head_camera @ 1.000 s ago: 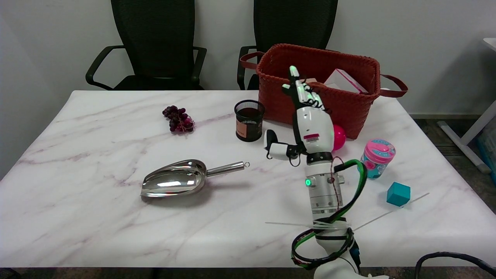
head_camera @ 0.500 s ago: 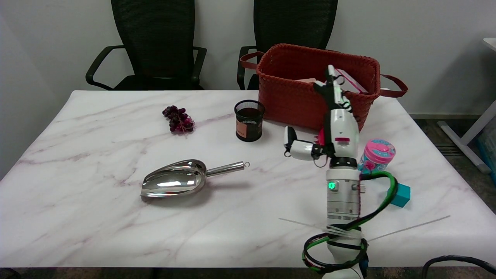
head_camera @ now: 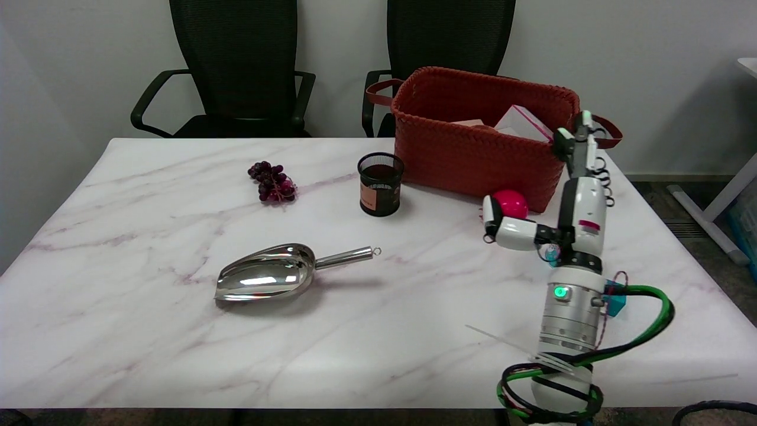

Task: Pick up the pink gum jar.

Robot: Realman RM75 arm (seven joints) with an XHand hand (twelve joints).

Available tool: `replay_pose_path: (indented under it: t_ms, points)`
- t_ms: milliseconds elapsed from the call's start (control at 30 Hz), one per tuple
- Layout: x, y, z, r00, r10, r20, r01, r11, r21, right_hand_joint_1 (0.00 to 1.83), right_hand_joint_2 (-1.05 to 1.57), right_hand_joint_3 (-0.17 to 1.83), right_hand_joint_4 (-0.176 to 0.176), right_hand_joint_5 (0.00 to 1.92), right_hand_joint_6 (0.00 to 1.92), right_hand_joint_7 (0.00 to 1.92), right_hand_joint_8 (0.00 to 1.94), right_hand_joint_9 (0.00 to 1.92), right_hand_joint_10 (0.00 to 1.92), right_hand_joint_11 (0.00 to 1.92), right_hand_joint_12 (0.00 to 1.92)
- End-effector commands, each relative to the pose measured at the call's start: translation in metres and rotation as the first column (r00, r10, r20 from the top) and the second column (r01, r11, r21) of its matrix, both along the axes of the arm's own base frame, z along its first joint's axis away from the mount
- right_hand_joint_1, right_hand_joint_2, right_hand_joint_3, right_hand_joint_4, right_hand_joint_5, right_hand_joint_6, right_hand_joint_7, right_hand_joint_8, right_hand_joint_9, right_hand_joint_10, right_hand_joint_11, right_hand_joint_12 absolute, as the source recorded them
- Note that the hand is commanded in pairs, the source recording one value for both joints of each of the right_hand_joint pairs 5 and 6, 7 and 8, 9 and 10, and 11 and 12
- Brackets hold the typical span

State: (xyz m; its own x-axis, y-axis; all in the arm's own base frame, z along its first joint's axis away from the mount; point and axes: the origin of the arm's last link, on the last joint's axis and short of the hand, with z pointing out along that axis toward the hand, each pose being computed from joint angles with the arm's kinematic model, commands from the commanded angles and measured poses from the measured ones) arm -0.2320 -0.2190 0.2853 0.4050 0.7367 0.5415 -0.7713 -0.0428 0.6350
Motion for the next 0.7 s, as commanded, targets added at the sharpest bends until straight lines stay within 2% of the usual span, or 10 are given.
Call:
replay_pose_path:
  t_ms: [33,100,133,300,433,700]
  points:
    - [-0.002,0.034,0.038,0.976,0.026,0.214,0.001,0.992,-0.125,1.22,0.03,1.14,0.0,0.0,0.0,0.32,0.32,0.35,0.35,0.14,0.14]
    - [-0.005,0.032,0.042,0.972,0.023,0.235,0.01,0.991,-0.136,1.2,-0.01,1.04,0.0,0.0,0.0,0.3,0.3,0.29,0.29,0.04,0.04]
    - [-0.007,0.032,0.043,0.97,0.025,0.241,0.009,0.99,-0.139,1.19,-0.03,0.92,0.0,0.0,0.0,0.26,0.26,0.22,0.22,0.0,0.0]
    - [-0.019,0.028,0.058,0.955,0.054,0.293,-0.006,0.987,-0.16,1.15,-0.05,0.53,0.0,0.0,0.0,0.12,0.12,0.08,0.08,0.0,0.0]
    - [-0.026,0.023,0.068,0.938,0.075,0.338,-0.018,0.986,-0.167,1.14,-0.05,0.46,0.0,0.0,0.0,0.01,0.01,0.01,0.01,0.0,0.0]
    - [-0.048,0.019,0.091,0.912,0.09,0.401,-0.013,0.982,-0.191,1.15,-0.08,0.24,0.0,0.0,0.0,0.0,0.0,0.0,0.0,0.0,0.0]
